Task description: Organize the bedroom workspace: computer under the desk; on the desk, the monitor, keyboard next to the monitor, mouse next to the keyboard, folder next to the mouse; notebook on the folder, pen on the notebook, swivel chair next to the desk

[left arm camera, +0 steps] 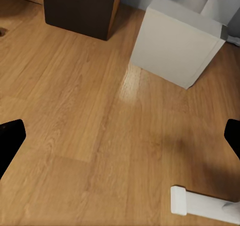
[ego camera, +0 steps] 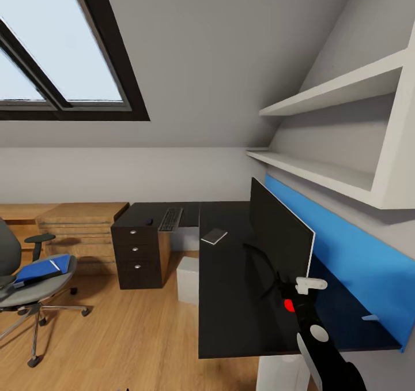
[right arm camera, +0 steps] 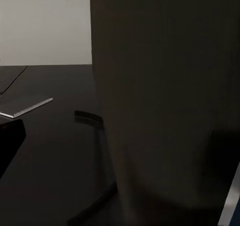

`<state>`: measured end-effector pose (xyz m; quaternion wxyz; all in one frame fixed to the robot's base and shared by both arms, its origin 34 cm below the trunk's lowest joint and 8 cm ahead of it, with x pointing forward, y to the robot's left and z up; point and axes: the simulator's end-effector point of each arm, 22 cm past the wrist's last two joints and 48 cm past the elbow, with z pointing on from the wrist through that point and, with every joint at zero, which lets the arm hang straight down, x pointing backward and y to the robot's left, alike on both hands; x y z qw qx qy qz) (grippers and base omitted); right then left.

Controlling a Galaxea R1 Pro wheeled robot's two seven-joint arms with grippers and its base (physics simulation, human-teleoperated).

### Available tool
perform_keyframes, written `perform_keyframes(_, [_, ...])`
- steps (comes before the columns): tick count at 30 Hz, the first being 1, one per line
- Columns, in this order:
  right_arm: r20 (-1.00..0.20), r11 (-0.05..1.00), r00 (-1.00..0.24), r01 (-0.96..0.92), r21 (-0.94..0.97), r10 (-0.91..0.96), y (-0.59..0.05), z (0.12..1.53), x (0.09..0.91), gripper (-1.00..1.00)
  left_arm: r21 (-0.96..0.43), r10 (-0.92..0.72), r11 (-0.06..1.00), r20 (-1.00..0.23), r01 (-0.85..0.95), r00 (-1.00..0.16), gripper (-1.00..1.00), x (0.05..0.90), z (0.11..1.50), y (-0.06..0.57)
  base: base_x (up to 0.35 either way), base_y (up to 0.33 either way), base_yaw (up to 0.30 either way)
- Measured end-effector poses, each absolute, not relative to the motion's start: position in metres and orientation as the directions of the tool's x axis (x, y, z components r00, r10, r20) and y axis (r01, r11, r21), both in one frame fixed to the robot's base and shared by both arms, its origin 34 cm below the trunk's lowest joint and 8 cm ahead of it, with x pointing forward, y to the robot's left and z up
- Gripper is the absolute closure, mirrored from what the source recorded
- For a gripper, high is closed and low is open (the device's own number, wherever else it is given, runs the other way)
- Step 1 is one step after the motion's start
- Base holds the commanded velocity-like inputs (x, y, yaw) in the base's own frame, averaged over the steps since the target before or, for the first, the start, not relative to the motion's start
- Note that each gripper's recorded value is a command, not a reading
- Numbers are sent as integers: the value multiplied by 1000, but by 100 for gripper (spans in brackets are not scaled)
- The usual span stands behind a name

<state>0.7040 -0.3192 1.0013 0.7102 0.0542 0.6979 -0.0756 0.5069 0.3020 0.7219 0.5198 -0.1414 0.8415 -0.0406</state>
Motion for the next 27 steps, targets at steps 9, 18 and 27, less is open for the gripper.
perform_keyframes(9, [-999, 983, 14, 182, -29, -32, -319, 1001, 704, -100, -215, -280, 957, -863, -196, -420, -100, 507, 722, 302, -71, 1, 0])
perform_keyframes(18, [-999, 983, 15, 182, -29, -32, -319, 1002, 704, -100, -215, -280, 957, -863, -196, -420, -100, 507, 722, 302, 4, -25, 0])
perform_keyframes(27, [-999, 983, 14, 182, -30, -33, -319, 1001, 704, -100, -215, -280, 957, -863, -197, -420, -100, 507, 722, 302, 88, -66, 0])
